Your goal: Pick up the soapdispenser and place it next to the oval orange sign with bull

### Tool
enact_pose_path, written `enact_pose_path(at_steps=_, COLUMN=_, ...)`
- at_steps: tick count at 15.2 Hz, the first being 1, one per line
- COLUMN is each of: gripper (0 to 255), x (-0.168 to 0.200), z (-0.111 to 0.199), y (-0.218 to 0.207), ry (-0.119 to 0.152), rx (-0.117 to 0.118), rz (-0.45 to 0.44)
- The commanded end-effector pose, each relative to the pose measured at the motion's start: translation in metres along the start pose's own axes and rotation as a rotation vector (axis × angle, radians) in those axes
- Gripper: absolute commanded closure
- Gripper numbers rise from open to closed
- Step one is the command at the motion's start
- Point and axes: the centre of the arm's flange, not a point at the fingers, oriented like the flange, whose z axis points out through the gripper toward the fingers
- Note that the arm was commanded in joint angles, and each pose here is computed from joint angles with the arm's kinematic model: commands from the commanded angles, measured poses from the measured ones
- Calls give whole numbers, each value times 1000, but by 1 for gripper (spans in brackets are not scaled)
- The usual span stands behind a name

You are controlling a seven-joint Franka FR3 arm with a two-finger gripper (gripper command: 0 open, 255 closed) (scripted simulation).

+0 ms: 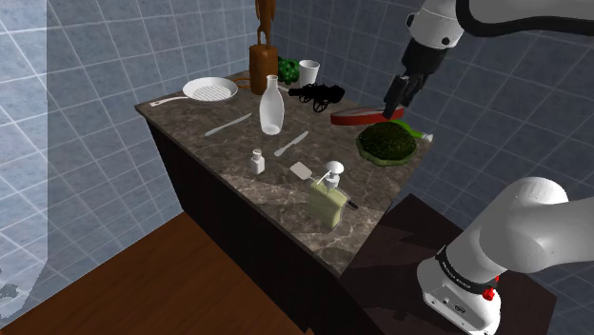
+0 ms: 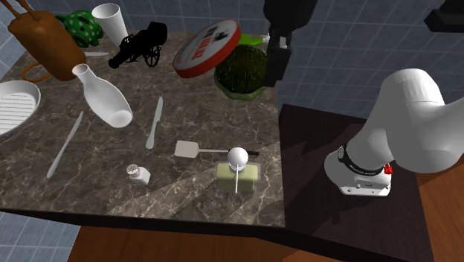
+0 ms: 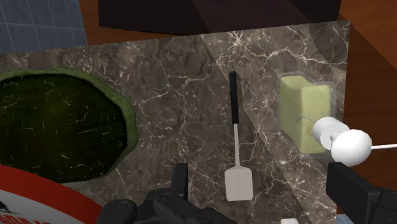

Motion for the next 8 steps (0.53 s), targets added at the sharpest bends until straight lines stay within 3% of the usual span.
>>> enact_pose_path(at_steps=1, gripper=0, x=0, z=0, y=0, ry=0, rx=0, rz=0)
enact_pose_path(at_steps=8, gripper=0, x=-12, z=74, y=-58, ry=37, rx=-19, rz=-20)
